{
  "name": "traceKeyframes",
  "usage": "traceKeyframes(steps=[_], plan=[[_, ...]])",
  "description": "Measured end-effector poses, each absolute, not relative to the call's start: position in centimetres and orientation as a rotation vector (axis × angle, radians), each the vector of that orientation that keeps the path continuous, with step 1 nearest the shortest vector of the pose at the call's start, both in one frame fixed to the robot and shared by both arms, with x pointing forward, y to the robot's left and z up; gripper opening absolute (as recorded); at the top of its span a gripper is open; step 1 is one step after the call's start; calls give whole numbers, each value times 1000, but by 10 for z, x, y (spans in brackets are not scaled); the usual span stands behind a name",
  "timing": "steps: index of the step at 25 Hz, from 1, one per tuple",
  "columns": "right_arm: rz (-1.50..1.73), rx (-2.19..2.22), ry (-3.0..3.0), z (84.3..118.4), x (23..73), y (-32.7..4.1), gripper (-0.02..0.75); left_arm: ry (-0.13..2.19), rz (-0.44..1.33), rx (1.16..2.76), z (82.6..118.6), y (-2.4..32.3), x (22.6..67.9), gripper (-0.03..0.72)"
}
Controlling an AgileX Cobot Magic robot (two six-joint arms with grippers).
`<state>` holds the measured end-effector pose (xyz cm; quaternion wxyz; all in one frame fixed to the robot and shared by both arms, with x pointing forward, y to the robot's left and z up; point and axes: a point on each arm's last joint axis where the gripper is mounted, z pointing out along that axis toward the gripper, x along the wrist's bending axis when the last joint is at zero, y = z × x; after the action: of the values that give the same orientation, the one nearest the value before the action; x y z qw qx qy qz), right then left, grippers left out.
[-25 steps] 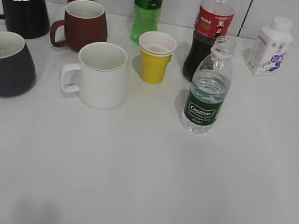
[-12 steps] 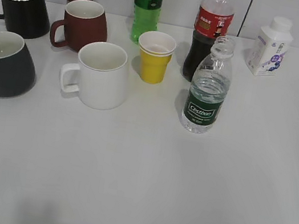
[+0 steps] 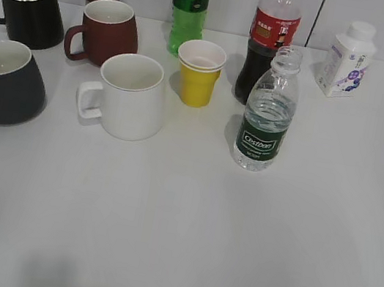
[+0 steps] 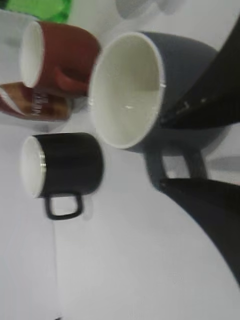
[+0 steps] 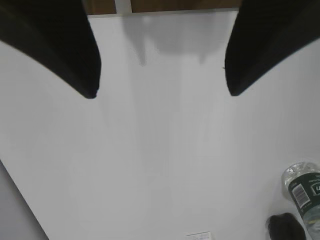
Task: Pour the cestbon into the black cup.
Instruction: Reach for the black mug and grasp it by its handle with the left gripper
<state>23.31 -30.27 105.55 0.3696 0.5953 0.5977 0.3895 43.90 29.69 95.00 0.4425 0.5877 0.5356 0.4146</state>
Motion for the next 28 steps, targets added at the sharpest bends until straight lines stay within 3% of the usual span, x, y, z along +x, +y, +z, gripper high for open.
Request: traceKeyframes(steps=[7,15,28], plan=[[999,1528,1534,1055,233,-303,582,1410,1079,1451,929,305,449,274],[999,1528,1534,1055,233,-303,582,1396,1090,1446,909,305,457,347],[999,1528,1534,1055,233,-303,582,1394,1100,1431,897,306,467,351]])
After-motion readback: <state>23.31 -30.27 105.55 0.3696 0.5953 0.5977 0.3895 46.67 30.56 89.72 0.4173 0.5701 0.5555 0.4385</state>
